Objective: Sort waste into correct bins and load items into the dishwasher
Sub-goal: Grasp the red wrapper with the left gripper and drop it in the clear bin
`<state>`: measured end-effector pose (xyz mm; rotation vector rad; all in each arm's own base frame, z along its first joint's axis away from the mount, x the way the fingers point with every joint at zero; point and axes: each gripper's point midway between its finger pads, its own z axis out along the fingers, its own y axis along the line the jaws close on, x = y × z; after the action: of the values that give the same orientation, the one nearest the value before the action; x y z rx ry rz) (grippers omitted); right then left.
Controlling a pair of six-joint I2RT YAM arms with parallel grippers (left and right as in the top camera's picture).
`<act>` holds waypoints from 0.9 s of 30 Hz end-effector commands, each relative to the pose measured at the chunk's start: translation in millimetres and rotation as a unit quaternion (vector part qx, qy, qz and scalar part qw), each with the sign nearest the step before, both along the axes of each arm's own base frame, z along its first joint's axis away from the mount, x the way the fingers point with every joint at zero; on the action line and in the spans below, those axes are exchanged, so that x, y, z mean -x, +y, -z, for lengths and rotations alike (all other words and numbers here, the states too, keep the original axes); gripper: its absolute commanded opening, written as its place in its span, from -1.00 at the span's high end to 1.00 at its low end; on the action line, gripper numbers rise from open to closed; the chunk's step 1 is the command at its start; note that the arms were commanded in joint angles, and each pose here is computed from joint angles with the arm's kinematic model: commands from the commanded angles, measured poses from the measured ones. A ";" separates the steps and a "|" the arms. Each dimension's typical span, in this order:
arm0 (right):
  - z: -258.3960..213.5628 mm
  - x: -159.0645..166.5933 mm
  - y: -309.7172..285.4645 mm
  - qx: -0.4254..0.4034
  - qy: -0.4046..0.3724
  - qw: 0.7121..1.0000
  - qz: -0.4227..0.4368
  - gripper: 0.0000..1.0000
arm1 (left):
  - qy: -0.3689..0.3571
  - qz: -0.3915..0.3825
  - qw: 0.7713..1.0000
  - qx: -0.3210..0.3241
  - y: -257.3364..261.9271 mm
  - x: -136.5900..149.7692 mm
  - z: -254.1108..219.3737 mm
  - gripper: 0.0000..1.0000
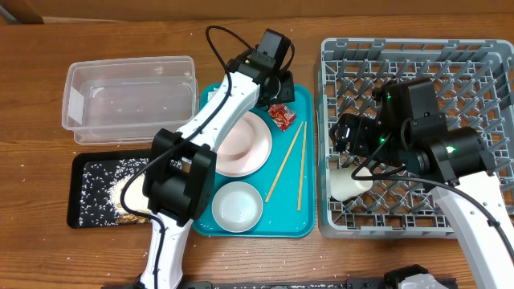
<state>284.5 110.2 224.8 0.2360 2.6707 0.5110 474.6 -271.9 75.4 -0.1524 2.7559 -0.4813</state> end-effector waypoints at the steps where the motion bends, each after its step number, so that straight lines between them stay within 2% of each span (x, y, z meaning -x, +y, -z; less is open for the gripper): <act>1: -8.0 -2.0 3.6 -0.004 -0.012 1.000 -0.007 -0.85 | 0.024 -0.113 0.993 0.028 2.4 -3.7 2.1 -0.15; 6: -7.7 -1.5 3.4 -0.004 -0.011 1.000 -0.007 -0.85 | 0.061 -0.164 0.984 0.039 -0.4 -1.9 32.2 -0.15; 13: -7.7 -1.5 3.4 -0.004 -0.011 1.000 -0.007 -0.85 | 0.109 -0.158 0.981 0.041 -5.9 10.0 64.6 -0.05; 14: -7.7 -1.5 3.4 -0.004 -0.011 1.000 -0.007 -0.85 | 0.111 -0.157 0.980 0.042 -6.5 10.9 65.0 0.10; 15: -7.7 -1.5 3.4 -0.004 -0.011 1.000 -0.007 -0.85 | 0.112 -0.156 0.980 0.042 -6.8 11.0 64.9 0.34; 16: -7.6 -1.4 3.4 -0.004 -0.011 1.000 -0.007 -0.85 | 0.110 -0.155 0.981 0.044 -7.4 10.6 62.9 0.70; 17: -7.6 -1.4 3.4 -0.004 -0.011 1.000 -0.007 -0.85 | 0.107 -0.152 0.982 0.045 -7.5 9.8 59.9 0.92; 23: -6.2 0.9 2.7 -0.002 -0.005 1.000 -0.007 -0.85 | 0.072 -0.110 0.990 0.055 0.7 -2.0 6.0 0.92; 27: -5.8 1.5 2.6 -0.002 -0.004 1.000 -0.007 -0.85 | 0.024 -0.097 0.995 0.010 40.9 -8.3 -54.3 0.92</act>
<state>281.2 109.3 222.8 0.2398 2.6869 0.5056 455.7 -253.8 40.7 -0.5769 2.9248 -0.4337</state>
